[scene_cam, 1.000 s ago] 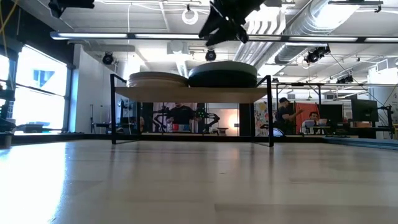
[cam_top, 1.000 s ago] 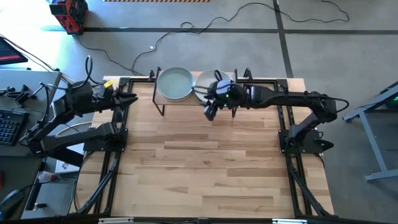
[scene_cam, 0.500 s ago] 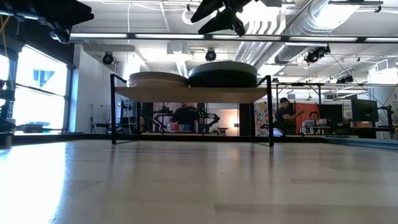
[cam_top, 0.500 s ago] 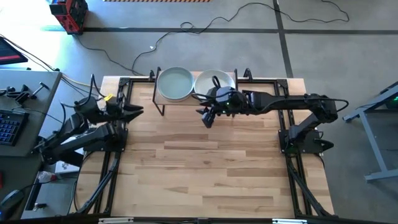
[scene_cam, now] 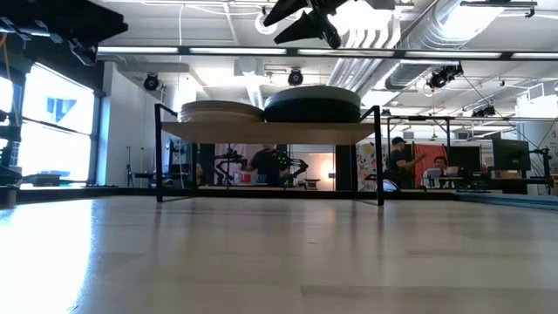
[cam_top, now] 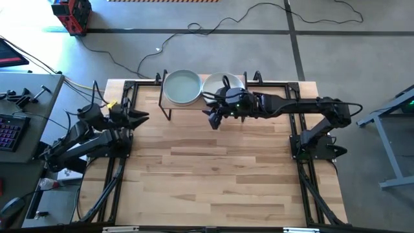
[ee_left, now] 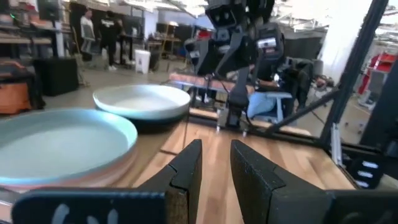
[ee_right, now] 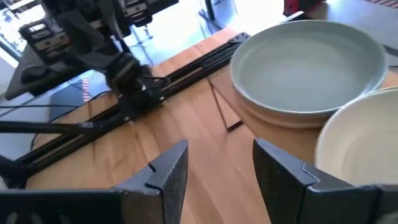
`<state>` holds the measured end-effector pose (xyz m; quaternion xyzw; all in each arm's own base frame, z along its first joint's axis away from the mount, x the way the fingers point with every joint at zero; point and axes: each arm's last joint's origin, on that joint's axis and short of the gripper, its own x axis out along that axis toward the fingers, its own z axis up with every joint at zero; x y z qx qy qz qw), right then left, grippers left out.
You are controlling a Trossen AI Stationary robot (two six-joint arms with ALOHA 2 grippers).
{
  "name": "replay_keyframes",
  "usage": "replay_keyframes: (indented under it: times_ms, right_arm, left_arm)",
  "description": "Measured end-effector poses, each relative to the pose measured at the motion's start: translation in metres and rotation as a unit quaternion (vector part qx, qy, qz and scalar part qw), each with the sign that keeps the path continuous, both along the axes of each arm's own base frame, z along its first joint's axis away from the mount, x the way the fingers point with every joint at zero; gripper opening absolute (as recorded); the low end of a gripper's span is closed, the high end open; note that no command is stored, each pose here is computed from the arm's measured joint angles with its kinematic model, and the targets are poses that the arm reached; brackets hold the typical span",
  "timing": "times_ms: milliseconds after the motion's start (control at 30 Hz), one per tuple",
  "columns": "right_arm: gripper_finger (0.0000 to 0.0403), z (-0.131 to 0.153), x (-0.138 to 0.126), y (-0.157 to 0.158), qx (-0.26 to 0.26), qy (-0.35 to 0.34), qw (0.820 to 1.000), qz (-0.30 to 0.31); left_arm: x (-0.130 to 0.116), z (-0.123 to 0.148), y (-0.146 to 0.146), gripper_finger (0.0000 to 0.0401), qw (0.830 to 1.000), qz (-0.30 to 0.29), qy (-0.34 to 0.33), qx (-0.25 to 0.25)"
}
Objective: Place and stack plates onto a shelf
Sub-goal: Return to Home Position
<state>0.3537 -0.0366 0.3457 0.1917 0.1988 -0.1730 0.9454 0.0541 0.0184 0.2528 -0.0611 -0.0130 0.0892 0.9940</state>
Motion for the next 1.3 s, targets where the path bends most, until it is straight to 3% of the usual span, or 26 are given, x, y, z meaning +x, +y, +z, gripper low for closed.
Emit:
replay_keyframes:
  times_ms: [200, 367, 500, 833, 967, 1133, 1300]
  right_arm:
    - [0.016, 0.0, -0.001, -0.009, -0.005, 0.0, 1.0, -0.02]
    - [0.016, 0.0, -0.002, -0.013, -0.001, -0.001, 1.0, -0.028]
    - [0.016, 0.0, -0.002, -0.013, -0.004, 0.0, 1.0, -0.026]
    - [0.016, 0.0, -0.003, -0.02, -0.005, 0.0, 0.999, -0.035]
    - [0.016, 0.0, -0.003, -0.023, -0.005, 0.0, 0.999, -0.039]
    - [0.016, 0.0, -0.003, -0.025, -0.011, 0.002, 0.999, -0.039]
    - [0.016, 0.0, -0.003, -0.025, -0.027, 0.008, 0.999, -0.03]
  left_arm:
    - [0.012, -0.021, 0.007, 0.0071, 1.0, 0.006, -0.005, -0.011]
    - [0.029, -0.052, 0.008, 0.0071, 0.996, -0.063, -0.039, -0.052]
    - [0.033, -0.057, 0.004, 0.0071, 0.992, -0.1, -0.059, -0.058]
    - [0.037, -0.068, -0.01, 0.0071, 0.983, -0.169, -0.002, -0.077]
    - [0.037, -0.072, -0.013, 0.0071, 0.985, -0.157, 0.018, -0.063]
    - [0.037, -0.081, -0.013, 0.0071, 0.993, -0.097, 0.061, -0.03]
    - [0.038, -0.081, -0.013, 0.0071, 0.995, -0.073, 0.064, -0.002]
